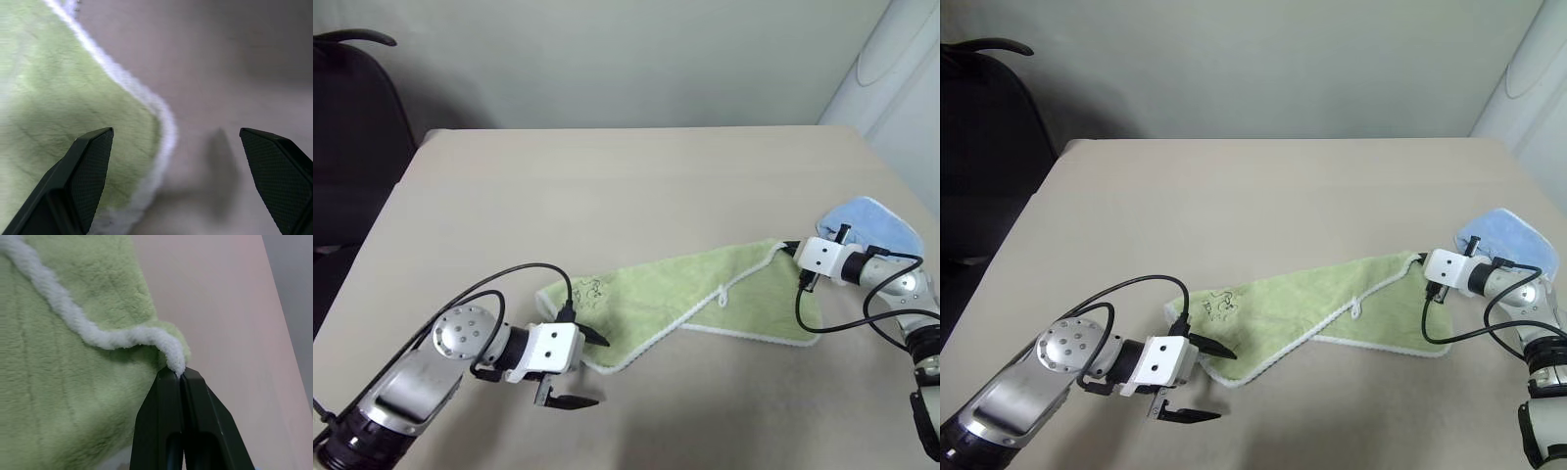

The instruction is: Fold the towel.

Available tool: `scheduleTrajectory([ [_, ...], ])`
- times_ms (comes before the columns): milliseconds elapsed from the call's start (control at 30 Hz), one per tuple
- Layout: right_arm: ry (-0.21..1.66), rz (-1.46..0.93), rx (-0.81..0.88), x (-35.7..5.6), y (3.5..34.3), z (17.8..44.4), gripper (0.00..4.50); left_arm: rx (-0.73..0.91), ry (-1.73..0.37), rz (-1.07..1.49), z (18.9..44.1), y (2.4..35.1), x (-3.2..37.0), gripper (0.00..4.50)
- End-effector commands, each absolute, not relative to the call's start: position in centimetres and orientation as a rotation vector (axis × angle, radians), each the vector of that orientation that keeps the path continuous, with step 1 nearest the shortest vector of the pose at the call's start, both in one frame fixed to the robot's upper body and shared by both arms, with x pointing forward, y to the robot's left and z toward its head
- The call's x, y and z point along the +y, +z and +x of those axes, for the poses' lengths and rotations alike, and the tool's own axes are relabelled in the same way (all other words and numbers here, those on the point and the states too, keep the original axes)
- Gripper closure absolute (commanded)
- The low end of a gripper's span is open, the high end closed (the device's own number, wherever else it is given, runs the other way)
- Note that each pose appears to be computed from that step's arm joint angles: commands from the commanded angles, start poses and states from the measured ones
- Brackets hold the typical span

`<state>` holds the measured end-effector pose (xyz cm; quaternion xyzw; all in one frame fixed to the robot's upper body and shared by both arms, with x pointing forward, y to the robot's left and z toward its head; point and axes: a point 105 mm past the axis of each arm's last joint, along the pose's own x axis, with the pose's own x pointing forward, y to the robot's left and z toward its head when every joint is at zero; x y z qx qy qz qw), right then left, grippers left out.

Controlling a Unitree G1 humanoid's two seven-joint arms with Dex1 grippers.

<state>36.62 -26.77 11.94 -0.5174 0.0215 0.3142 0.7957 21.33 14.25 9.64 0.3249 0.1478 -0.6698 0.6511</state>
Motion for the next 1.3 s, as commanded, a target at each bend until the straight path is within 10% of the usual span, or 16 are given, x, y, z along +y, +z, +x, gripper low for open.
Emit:
scheduleTrajectory([
  [33,0.639,-1.113,0.002,-27.3,13.8,36.4,4.50,0.324,-1.512,0.751,21.5,9.2,14.1,0.02],
  [233,0.636,-1.109,0.003,-27.2,13.8,36.2,4.50,0.346,-1.537,0.756,21.4,8.2,13.9,0.02],
  [667,0.644,-1.105,0.000,-26.9,13.8,36.1,4.50,0.301,-1.493,0.734,22.2,8.4,13.7,4.45],
  [1000,0.620,-1.116,0.014,-27.8,14.6,36.5,4.50,0.180,-1.401,0.386,22.4,12.7,12.8,4.48],
  [1300,0.435,-1.069,-0.031,-31.3,19.3,36.7,4.50,-0.118,-0.866,0.001,29.4,21.6,17.8,4.48],
])
